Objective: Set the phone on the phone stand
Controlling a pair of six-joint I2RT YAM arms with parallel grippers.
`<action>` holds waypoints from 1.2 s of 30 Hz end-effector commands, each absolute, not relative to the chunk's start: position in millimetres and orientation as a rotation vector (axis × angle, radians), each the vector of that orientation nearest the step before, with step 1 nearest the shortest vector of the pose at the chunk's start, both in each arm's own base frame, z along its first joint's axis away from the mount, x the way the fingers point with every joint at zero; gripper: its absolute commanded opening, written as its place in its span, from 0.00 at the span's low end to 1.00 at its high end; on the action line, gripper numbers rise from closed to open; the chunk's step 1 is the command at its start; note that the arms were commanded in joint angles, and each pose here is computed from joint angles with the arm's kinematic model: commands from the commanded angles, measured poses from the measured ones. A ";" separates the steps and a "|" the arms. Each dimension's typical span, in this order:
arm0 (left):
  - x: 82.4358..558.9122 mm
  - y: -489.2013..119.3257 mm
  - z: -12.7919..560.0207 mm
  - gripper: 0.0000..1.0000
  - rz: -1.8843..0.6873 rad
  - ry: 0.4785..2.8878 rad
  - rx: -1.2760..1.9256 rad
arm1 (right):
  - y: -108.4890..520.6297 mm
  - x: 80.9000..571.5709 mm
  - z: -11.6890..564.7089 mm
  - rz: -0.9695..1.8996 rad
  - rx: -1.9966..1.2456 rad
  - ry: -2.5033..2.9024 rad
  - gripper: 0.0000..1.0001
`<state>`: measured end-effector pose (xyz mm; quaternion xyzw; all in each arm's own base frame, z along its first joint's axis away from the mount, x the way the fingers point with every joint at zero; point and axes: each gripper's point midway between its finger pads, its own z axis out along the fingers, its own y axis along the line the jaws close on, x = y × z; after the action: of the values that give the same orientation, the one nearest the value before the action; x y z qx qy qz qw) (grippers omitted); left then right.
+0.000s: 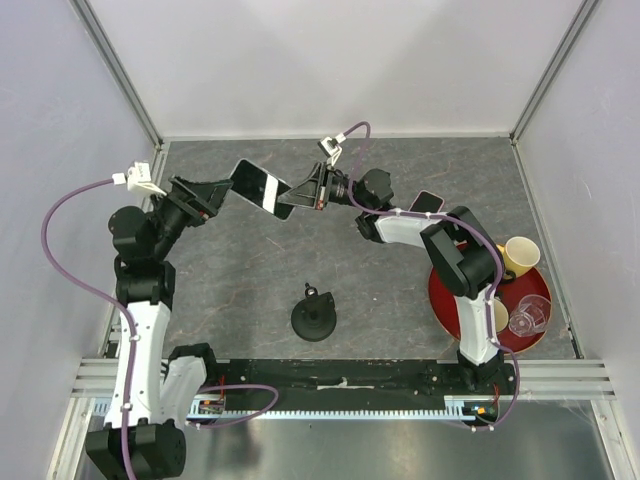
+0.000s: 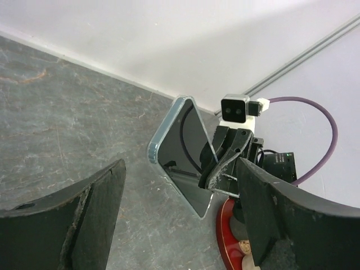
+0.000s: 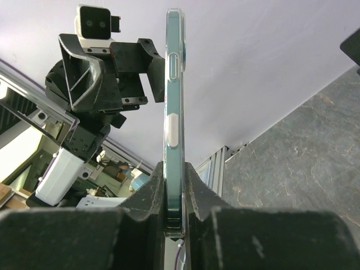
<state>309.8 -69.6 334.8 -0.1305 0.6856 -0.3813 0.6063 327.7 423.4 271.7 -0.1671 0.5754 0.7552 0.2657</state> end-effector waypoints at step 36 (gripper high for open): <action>307.1 -104.2 358.7 0.02 -1.087 1.500 -0.015 | 406.3 269.8 363.0 1.908 -0.800 0.985 0.16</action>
<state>313.4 -104.6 333.6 -0.0475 0.6545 -0.4988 0.5661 309.3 422.4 291.0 -0.2047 0.5479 0.7642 0.2718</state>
